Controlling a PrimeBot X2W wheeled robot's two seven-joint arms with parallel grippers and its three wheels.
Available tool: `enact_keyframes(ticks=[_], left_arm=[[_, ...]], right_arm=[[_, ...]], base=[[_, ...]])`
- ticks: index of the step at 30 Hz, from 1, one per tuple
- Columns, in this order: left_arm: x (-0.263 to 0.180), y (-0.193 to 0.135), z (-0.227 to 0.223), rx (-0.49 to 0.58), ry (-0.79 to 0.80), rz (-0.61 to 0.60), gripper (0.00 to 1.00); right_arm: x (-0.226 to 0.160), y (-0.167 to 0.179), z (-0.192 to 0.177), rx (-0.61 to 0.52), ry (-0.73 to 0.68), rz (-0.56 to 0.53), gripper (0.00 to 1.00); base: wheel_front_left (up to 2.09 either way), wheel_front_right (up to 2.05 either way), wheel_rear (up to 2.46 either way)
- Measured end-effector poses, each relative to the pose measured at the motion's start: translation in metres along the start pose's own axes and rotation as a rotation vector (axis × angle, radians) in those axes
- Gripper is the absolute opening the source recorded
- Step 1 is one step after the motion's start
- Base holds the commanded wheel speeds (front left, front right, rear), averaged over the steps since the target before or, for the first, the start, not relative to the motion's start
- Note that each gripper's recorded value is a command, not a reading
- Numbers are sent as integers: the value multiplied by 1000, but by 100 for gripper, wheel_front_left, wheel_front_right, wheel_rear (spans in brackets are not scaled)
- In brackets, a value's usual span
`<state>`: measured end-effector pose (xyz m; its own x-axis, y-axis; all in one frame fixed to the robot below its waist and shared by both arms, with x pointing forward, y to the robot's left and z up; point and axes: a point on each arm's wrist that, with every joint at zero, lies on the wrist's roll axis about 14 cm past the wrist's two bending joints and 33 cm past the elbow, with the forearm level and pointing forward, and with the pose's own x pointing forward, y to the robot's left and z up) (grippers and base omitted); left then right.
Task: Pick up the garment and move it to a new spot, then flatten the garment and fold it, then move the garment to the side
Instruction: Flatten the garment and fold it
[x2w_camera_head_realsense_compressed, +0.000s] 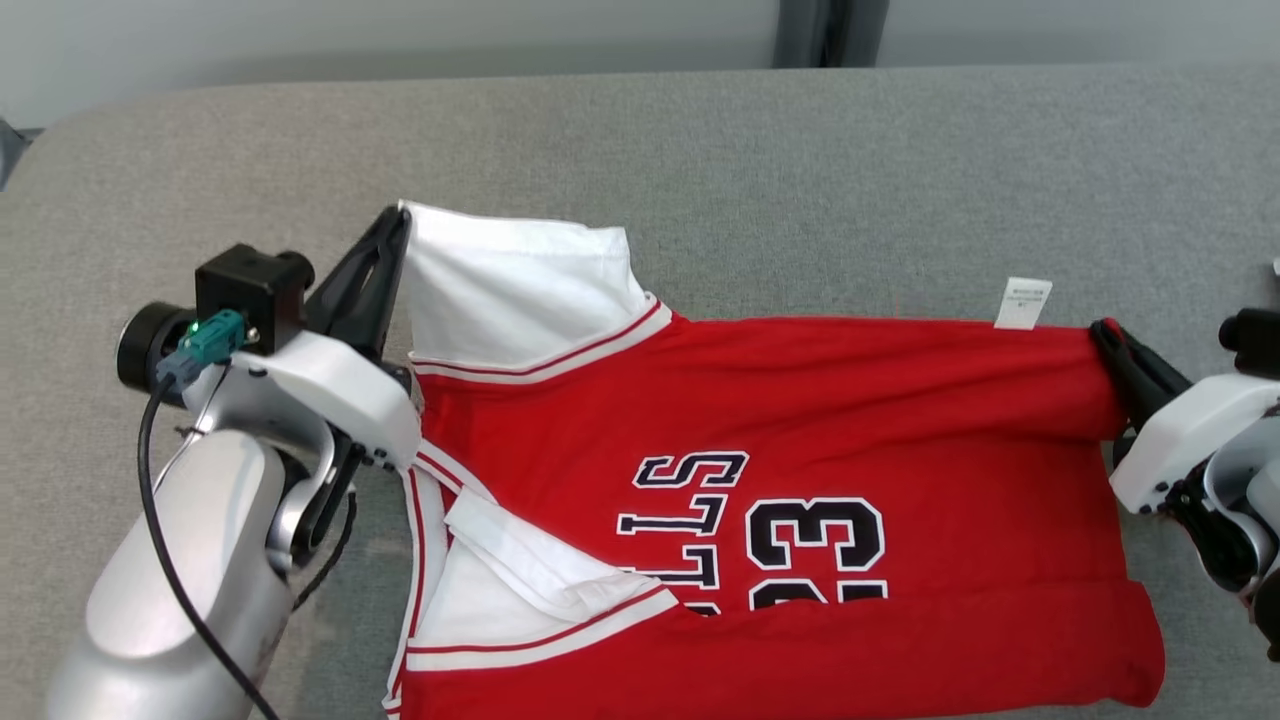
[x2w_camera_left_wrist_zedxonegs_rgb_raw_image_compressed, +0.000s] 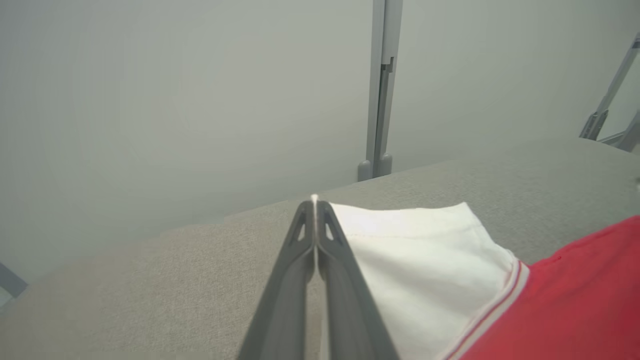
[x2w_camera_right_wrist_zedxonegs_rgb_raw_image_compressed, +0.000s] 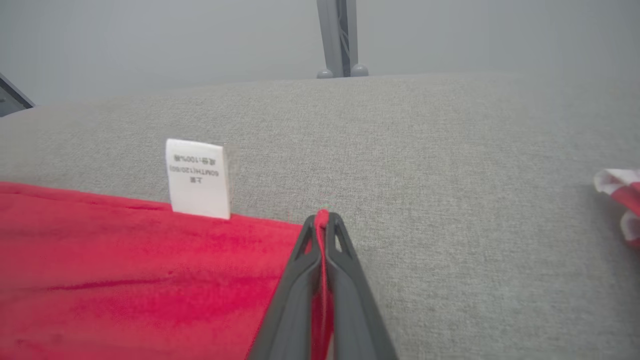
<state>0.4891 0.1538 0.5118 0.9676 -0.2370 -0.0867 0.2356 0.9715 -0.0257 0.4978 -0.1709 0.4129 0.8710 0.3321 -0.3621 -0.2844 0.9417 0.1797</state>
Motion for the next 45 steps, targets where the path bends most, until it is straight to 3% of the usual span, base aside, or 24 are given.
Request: enact_keyframes(ticks=[10,21,25,30,45], left_arm=[[-51,-5,0,-56,47,-26,0],[-90,-16,-16,-71,131,-80,0],[-107,-31,-26,-104,178,-146,0],[-134,-39,-45,-125,278,-194,0],[-167,-49,-70,-47,420,-260,0]], right_arm=[[-23,19,-9,-18,19,47,0],[-38,16,-19,-23,67,55,0],[-45,19,-22,-35,78,74,0],[-58,23,-31,-140,118,127,0],[-89,19,-46,-293,201,196,0]], base=[[0,0,0],[0,0,0],[0,0,0],[0,0,0],[0,0,0]])
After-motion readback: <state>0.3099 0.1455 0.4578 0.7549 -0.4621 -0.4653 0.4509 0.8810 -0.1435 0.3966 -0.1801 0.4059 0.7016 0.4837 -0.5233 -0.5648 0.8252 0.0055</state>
